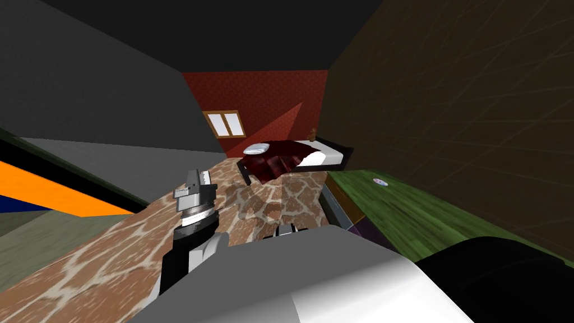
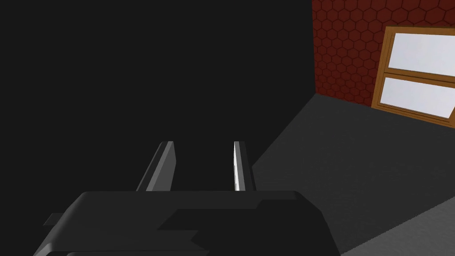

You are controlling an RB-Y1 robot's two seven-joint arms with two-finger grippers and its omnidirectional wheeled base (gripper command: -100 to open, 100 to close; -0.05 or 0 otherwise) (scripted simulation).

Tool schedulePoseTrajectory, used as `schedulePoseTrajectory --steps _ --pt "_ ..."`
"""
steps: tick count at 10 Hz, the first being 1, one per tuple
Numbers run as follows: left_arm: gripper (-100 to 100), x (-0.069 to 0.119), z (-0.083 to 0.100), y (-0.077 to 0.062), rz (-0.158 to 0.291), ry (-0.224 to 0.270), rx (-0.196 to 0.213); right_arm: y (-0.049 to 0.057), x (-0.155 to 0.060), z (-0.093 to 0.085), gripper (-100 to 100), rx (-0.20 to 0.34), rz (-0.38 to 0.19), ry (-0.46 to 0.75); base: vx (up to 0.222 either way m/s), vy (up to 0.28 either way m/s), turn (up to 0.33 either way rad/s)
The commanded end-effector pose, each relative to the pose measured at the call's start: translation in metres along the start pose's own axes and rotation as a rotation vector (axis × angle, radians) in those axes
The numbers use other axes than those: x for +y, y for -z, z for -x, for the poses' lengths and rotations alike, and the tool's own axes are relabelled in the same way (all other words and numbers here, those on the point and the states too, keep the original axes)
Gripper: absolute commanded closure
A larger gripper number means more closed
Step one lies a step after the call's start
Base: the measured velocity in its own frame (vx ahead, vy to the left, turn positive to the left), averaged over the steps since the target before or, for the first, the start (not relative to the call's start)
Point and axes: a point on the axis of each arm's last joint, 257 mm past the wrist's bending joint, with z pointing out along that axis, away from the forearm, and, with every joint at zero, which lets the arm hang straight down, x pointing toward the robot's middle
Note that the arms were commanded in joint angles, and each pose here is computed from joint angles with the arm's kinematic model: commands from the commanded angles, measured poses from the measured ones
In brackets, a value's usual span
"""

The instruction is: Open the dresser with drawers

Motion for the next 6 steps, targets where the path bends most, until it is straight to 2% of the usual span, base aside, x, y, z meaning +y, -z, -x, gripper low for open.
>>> schedulePoseTrajectory --steps 1,2,3,4,5,6 --pt "0 0.000 0.000 0.000 0.000 0.000 0.000 -0.013 -0.006 -0.010 -100 0.026 -0.011 0.001 -0.019 -0.006 0.191" --pt "0 0.000 0.000 0.000 0.000 0.000 0.000 -0.023 -0.010 -0.018 -100 0.048 -0.017 -0.001 -0.048 0.000 0.309" --pt "0 0.000 0.000 0.000 0.000 0.000 0.000 -0.026 -0.011 -0.020 -100 0.054 -0.018 -0.001 -0.045 0.017 0.116" --pt "0 0.000 0.000 0.000 0.000 0.000 0.000 -0.026 -0.011 -0.020 -100 0.054 -0.018 -0.001 -0.019 0.005 0.003" --pt "0 0.000 0.000 0.000 0.000 0.000 0.000 -0.019 -0.006 -0.016 -100 0.050 -0.006 -0.004 -0.002 0.007 0.007" --pt "0 0.000 0.000 0.000 0.000 0.000 0.000 -0.016 -0.007 -0.012 100 0.032 -0.013 0.001 0.018 -0.011 -0.161"
